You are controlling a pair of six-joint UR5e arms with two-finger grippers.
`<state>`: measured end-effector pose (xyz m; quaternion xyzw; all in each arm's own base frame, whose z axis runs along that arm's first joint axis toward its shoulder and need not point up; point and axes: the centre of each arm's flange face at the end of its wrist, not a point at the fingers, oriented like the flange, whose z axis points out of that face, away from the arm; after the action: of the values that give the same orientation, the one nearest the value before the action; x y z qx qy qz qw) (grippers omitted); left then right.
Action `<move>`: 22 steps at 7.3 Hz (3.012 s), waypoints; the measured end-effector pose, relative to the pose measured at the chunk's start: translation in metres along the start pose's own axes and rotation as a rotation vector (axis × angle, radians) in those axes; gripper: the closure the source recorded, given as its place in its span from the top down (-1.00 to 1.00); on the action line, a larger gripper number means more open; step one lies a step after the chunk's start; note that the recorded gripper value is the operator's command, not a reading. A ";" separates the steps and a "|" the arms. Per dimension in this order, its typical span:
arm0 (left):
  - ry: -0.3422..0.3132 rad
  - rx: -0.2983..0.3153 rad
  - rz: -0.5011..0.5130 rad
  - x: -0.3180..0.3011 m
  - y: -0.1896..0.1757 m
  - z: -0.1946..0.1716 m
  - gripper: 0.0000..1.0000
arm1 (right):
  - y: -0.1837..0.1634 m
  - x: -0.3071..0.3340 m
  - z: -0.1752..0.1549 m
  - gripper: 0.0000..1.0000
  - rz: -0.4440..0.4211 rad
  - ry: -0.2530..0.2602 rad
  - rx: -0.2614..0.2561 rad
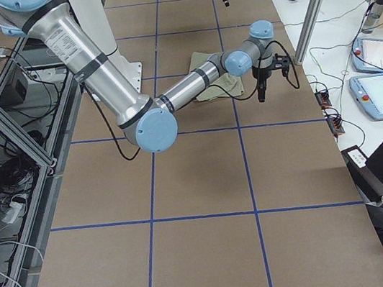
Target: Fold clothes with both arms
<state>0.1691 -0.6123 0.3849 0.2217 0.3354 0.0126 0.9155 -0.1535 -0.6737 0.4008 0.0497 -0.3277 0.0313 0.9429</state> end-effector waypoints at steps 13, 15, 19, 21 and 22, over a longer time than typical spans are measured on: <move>0.074 -0.371 0.052 -0.289 0.152 0.011 1.00 | 0.164 0.300 0.055 1.00 -0.087 -0.100 -0.201; 0.078 -0.369 0.049 -0.290 0.154 0.009 1.00 | 0.179 0.323 0.052 1.00 -0.043 -0.107 -0.198; 0.073 -0.368 0.050 -0.291 0.156 0.008 1.00 | 0.197 0.349 0.026 1.00 0.024 -0.105 -0.145; 0.069 -0.372 0.034 -0.293 0.159 0.009 1.00 | 0.210 0.344 0.014 1.00 0.077 -0.097 -0.129; 0.064 -0.376 -0.001 -0.294 0.163 0.009 1.00 | 0.212 0.344 0.013 1.00 0.089 -0.095 -0.128</move>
<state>-0.0330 -0.5191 0.6376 0.0459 0.3564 0.0817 0.9296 0.0882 -0.4553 0.6404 -0.0239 -0.3754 0.0498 0.9252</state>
